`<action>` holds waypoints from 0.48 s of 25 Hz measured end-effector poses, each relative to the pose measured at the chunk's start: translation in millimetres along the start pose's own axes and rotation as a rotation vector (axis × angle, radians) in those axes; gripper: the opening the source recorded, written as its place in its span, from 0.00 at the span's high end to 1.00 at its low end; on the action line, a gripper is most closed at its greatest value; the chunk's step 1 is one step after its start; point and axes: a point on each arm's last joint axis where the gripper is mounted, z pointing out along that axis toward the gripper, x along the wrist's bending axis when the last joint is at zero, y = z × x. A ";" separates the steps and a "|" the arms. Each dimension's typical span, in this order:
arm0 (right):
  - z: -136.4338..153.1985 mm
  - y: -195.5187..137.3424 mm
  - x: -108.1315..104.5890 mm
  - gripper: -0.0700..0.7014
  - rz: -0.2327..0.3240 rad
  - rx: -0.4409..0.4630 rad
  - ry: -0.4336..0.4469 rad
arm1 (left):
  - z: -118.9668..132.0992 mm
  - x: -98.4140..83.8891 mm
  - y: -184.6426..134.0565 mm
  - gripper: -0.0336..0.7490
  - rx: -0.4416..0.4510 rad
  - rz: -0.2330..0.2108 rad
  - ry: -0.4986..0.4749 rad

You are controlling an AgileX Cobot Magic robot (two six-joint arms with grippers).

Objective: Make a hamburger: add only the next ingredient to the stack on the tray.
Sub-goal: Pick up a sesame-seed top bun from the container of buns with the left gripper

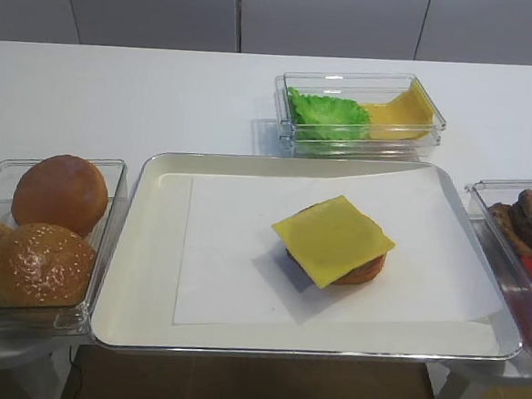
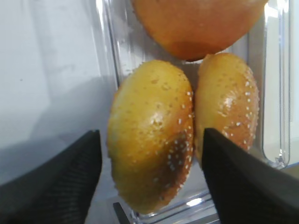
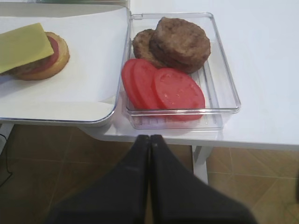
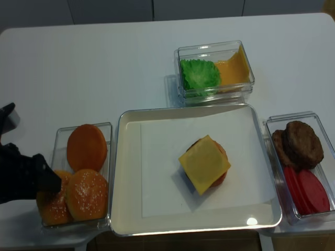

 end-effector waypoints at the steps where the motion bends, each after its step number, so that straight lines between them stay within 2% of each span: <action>1: 0.0 0.0 0.0 0.92 0.000 0.000 0.000 | 0.0 0.0 0.0 0.32 0.000 0.000 0.000; 4: 0.0 0.0 0.0 0.91 0.000 0.000 0.000 | 0.0 -0.3 -0.6 0.35 0.006 0.000 -0.003; 12: 0.0 0.0 0.0 0.91 0.000 0.000 0.000 | -0.3 -1.2 -2.9 0.60 0.031 -0.003 -0.018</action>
